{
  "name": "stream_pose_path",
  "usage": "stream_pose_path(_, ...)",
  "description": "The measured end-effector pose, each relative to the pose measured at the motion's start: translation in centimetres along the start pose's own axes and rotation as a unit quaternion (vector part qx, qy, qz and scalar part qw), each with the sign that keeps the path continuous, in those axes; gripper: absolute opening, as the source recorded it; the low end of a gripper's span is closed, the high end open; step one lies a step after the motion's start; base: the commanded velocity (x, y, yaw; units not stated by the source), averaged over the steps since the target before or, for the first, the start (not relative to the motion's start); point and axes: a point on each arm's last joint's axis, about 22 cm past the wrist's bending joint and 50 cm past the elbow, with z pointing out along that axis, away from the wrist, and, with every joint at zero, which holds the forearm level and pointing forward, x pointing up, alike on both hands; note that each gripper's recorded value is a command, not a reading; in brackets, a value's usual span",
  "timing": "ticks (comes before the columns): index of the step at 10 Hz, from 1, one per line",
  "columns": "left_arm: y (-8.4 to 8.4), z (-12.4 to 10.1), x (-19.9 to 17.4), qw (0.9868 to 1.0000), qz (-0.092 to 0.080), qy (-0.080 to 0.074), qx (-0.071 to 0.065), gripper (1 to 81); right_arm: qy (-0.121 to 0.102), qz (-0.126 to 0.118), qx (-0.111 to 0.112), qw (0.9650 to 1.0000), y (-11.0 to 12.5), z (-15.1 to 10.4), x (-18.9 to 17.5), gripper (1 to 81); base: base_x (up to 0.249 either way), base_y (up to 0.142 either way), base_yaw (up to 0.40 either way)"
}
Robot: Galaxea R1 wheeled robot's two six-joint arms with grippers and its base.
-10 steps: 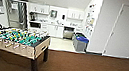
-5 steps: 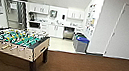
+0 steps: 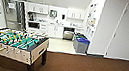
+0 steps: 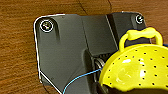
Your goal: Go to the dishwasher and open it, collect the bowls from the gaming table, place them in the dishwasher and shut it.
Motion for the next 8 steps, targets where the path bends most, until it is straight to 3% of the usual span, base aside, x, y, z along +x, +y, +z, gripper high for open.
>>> stream_pose_path(8, -0.16, -0.05, 0.17, 1.0, 0.0, 0.001, 0.001, 1.0, 0.003, -0.001, 0.003, 1.0, -0.38, 0.2, 0.53, 1.0, 0.187, 0.0, 0.0)
